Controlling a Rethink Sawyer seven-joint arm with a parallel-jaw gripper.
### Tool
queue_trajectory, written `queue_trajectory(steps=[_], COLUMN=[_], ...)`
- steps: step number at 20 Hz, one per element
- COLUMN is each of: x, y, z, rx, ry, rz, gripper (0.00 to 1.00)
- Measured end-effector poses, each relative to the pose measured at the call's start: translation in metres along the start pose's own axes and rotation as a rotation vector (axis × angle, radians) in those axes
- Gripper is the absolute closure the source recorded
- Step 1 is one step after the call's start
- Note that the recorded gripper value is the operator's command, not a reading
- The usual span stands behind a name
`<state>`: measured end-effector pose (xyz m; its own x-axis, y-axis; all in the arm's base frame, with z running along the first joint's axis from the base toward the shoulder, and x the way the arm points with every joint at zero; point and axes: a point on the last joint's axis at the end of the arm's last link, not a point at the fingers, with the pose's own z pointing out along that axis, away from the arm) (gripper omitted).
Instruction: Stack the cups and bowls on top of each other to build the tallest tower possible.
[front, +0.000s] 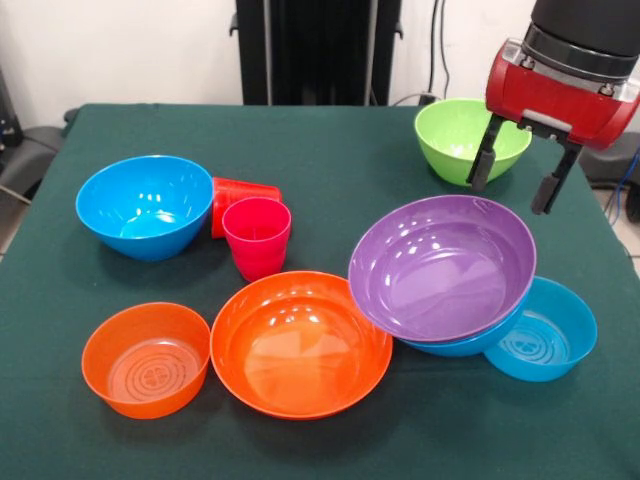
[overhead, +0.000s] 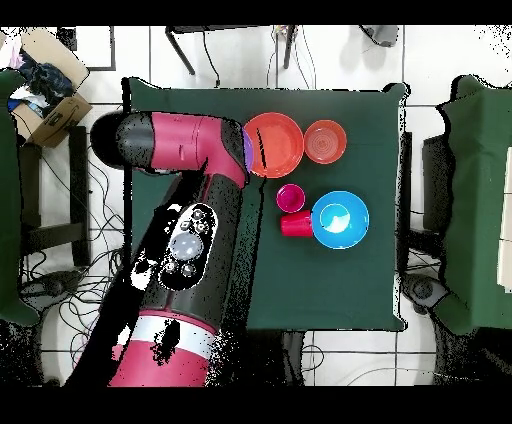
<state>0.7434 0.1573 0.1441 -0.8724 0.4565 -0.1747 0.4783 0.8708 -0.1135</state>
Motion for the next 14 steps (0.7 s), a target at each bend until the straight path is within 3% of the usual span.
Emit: queue_trajectory(steps=[7,14], x=[-0.019,-0.029], y=[-0.009,-0.021], z=[-0.016,-0.030], rx=[-0.041,-0.055], ry=[0.016,0.071], rz=[0.036,0.064], gripper=[0.00,0.00])
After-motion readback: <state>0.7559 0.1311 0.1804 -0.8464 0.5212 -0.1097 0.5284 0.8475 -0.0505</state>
